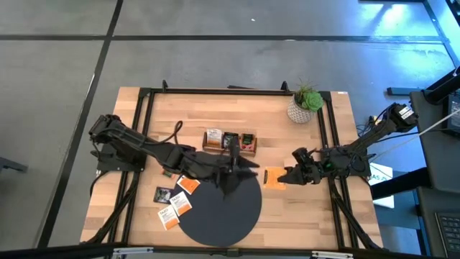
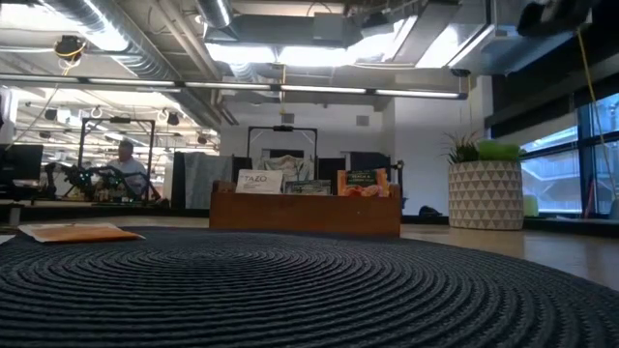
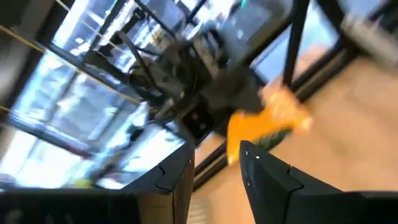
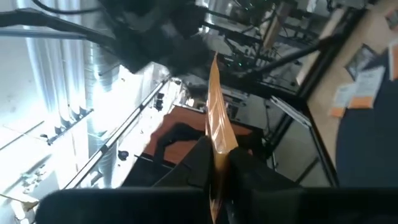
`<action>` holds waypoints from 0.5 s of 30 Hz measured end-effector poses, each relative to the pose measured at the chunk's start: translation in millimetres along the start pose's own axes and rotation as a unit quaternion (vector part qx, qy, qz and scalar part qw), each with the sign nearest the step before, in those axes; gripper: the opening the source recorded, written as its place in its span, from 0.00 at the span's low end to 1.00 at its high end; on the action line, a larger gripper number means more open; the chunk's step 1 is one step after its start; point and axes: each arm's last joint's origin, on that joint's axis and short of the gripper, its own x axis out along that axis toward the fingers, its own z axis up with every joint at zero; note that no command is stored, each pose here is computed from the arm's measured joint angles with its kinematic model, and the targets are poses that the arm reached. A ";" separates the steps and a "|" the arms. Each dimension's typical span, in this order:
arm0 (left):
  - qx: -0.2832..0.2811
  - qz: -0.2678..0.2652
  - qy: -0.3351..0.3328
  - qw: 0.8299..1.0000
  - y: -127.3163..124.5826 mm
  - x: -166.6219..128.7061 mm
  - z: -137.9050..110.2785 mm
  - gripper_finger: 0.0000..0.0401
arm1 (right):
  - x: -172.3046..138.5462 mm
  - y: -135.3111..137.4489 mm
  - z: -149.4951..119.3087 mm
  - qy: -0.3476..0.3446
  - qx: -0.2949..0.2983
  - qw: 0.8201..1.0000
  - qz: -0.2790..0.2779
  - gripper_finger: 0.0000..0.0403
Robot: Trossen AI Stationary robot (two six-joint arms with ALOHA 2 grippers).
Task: Pick & Place Tea
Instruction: Put the orange tea bag into the right of the wooden organizer
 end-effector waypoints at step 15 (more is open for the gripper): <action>0.219 0.008 0.043 0.975 -18.6 9.0 -2.3 0.31 | 25.9 10.8 1.1 -0.014 -0.001 1.000 0.001 0.09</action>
